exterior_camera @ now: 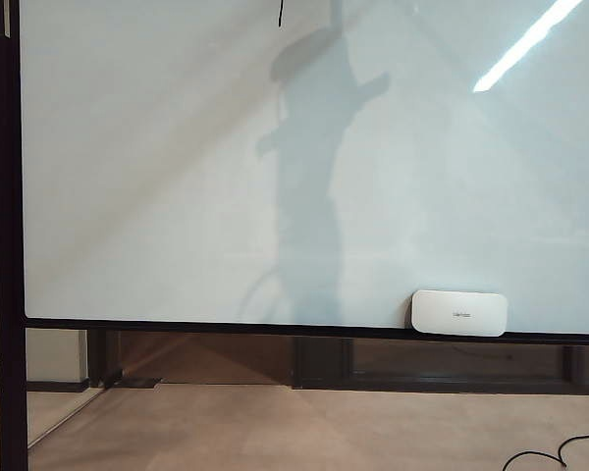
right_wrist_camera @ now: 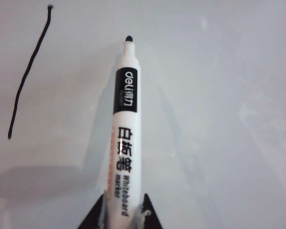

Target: Reach to the right to find the marker pen, pick it up, and write the number 19 on the whiteboard.

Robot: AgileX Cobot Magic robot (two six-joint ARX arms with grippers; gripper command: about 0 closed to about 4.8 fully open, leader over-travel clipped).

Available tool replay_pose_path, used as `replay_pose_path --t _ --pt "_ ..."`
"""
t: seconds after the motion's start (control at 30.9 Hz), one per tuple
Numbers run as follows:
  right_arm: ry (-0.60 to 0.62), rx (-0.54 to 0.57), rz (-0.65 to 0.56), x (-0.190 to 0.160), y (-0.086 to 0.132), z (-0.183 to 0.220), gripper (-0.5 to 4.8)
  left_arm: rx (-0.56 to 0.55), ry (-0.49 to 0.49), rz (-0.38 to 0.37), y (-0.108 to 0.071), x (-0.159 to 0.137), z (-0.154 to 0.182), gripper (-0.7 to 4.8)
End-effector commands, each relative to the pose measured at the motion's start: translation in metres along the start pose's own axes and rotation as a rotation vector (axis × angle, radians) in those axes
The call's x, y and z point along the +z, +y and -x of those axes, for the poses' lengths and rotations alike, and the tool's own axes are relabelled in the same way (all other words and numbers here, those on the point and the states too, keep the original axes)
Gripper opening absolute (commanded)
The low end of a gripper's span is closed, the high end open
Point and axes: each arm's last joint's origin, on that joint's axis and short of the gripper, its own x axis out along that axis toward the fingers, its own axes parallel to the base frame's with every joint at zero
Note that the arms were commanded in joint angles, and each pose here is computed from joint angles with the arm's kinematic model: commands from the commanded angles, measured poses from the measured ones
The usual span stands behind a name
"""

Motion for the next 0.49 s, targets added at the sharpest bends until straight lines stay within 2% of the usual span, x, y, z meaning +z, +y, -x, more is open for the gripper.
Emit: replay_pose_path --t 0.03,0.49 --pt "-0.052 -0.017 -0.024 0.0086 -0.0037 0.003 -0.02 -0.004 -0.012 -0.007 0.0 0.0021 0.0003 -0.05" --pt "-0.036 -0.031 -0.02 0.0015 -0.005 -0.0039 -0.02 -0.004 -0.012 -0.008 0.0 0.0021 0.0003 -0.05"
